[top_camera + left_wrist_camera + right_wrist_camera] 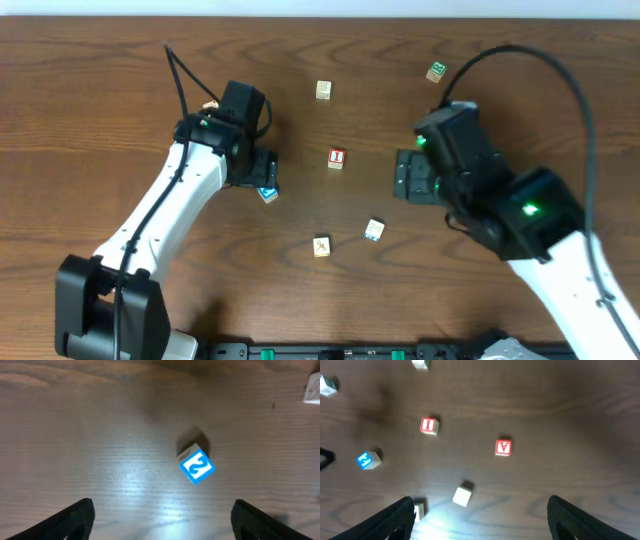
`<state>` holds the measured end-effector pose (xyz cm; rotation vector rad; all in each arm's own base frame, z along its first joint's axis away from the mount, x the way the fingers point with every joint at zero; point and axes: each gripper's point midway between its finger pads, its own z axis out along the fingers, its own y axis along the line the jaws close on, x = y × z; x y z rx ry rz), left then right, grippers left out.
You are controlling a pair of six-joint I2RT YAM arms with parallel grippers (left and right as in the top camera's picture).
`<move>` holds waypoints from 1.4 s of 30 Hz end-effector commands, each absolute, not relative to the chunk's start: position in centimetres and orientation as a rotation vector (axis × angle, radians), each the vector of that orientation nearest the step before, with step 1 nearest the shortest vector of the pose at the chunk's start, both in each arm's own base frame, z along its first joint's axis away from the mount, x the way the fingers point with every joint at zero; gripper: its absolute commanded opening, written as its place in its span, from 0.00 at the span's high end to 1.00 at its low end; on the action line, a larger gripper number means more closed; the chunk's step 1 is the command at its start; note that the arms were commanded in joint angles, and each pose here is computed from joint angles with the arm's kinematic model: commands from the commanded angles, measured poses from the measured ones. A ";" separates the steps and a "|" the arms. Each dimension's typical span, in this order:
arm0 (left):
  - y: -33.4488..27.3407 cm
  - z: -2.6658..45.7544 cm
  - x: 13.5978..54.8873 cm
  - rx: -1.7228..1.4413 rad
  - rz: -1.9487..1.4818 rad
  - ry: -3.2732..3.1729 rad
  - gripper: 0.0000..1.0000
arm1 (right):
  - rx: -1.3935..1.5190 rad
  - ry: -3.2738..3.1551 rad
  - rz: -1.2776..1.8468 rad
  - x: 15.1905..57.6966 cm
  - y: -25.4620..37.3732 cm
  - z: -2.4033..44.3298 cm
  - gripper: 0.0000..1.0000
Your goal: Spell out Ai2
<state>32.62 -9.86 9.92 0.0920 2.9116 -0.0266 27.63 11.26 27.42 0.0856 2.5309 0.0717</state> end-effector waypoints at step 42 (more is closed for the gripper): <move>-13.2 1.0 32.0 0.098 -0.070 2.786 0.31 | 0.091 2.403 -0.035 28.2 7.1 33.6 0.11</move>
